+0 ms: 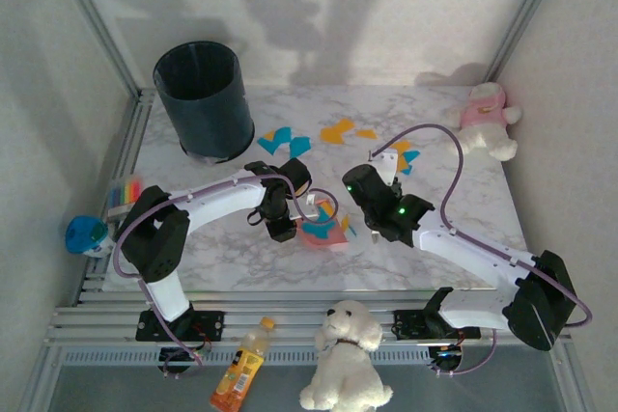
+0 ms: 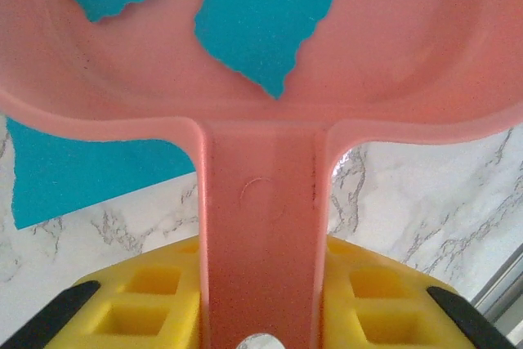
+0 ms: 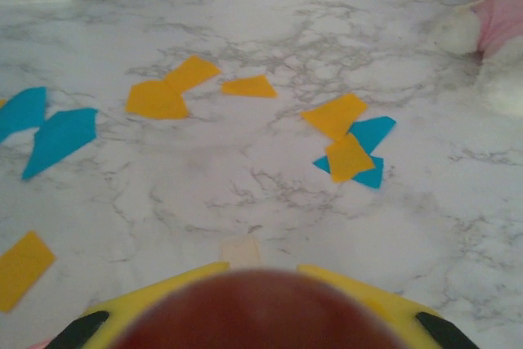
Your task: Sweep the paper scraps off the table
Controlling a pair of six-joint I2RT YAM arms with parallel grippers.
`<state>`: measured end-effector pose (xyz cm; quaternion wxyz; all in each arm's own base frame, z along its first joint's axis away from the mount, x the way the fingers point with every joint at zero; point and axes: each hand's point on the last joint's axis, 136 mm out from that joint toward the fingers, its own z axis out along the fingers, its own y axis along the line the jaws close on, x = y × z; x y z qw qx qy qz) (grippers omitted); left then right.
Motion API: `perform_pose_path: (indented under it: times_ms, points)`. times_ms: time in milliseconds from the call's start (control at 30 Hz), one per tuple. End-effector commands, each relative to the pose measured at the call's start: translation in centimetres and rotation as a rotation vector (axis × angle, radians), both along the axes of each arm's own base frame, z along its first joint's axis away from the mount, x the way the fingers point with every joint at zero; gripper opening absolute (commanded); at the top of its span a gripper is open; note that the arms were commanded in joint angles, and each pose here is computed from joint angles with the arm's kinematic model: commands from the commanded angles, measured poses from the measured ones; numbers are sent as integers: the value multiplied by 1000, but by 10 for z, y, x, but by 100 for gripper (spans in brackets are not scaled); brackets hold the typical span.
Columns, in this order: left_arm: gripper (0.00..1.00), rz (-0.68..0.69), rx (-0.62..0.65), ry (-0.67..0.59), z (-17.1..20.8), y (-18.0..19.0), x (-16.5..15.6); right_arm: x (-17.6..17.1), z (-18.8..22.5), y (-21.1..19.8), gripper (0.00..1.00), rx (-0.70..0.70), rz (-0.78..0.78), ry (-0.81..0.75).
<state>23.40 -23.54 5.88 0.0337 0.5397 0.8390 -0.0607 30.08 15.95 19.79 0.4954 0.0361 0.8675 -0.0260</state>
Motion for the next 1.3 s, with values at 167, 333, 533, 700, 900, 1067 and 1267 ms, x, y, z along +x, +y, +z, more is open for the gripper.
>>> perform_pose_path:
  times_ms: [167, 333, 533, 700, 900, 1067, 1267]
  points:
    - [0, -22, 14, 61, 0, 3, -15, -3, -19, 14, 0, 103, 40, 45]
    - [0, -19, 12, 62, -1, 2, -15, 1, -19, 34, 0, 177, 90, 45]
    - [0, -16, 15, 56, -1, 2, -13, 5, -14, 48, 0, 245, 121, 35]
    - [0, -15, 22, 58, -3, 3, -13, 8, -8, 56, 0, 271, 146, 23]
    - [0, -18, 17, 56, -4, 1, -11, 11, 2, 64, 0, 269, 179, 1]
    - [0, -18, 11, 55, -4, -1, -11, 13, 11, 70, 0, 281, 200, -18]
    - [0, -14, 26, 42, -4, 3, -9, 14, 25, 67, 0, 277, 201, -45]
